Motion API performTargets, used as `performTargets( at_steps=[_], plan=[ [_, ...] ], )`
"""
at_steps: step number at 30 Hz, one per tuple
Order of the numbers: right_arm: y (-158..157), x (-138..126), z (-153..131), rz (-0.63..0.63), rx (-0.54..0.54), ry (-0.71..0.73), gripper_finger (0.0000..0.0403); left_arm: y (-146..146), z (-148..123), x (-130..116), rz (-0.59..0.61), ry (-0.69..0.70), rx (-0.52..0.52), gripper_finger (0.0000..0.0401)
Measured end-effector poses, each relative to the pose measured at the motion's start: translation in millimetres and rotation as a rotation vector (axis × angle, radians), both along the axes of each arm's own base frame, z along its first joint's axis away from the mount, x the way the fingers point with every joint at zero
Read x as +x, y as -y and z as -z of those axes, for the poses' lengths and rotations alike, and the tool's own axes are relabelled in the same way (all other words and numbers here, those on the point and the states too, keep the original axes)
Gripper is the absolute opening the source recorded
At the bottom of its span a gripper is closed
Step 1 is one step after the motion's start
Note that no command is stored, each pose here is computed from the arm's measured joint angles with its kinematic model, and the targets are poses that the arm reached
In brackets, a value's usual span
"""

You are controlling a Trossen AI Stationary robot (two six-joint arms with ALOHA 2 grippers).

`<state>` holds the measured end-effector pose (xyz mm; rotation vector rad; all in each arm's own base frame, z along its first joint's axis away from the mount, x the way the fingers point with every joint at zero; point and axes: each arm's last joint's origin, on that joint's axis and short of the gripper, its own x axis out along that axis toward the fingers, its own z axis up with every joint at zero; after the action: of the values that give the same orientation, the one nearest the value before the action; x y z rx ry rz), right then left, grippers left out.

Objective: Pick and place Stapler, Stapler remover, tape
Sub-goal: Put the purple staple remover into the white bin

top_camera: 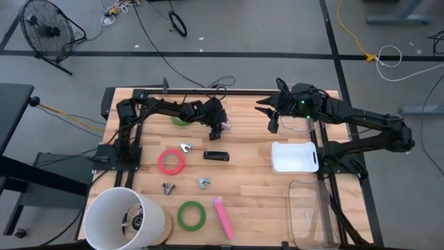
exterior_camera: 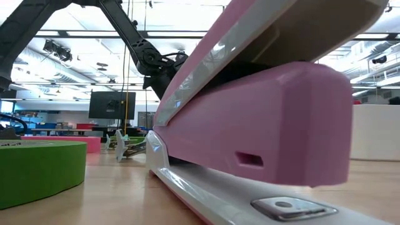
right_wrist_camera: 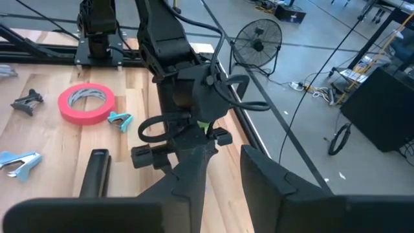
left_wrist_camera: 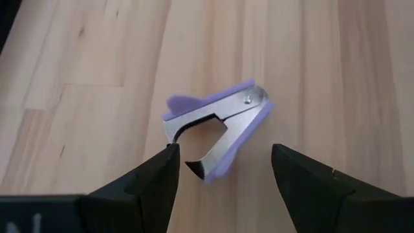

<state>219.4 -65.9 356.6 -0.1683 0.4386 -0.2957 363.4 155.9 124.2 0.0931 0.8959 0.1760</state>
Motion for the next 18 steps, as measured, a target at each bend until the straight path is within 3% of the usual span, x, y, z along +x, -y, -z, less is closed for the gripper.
performTargets(
  at_steps=[6,10,18],
  plan=[
    [0.0,0.0,0.0,0.000,0.000,0.000,0.0097,2.6,0.4,0.6,0.013,-0.002,-0.011,0.0223],
    [0.0,0.0,0.0,0.000,0.000,0.000,0.0097,7.6,1.7,3.4,0.073,0.027,-0.067,0.0175],
    [-0.1,-0.2,0.6,0.002,0.005,-0.005,0.0097,9.0,5.3,7.1,0.009,0.037,-0.050,0.0084]
  ],
)
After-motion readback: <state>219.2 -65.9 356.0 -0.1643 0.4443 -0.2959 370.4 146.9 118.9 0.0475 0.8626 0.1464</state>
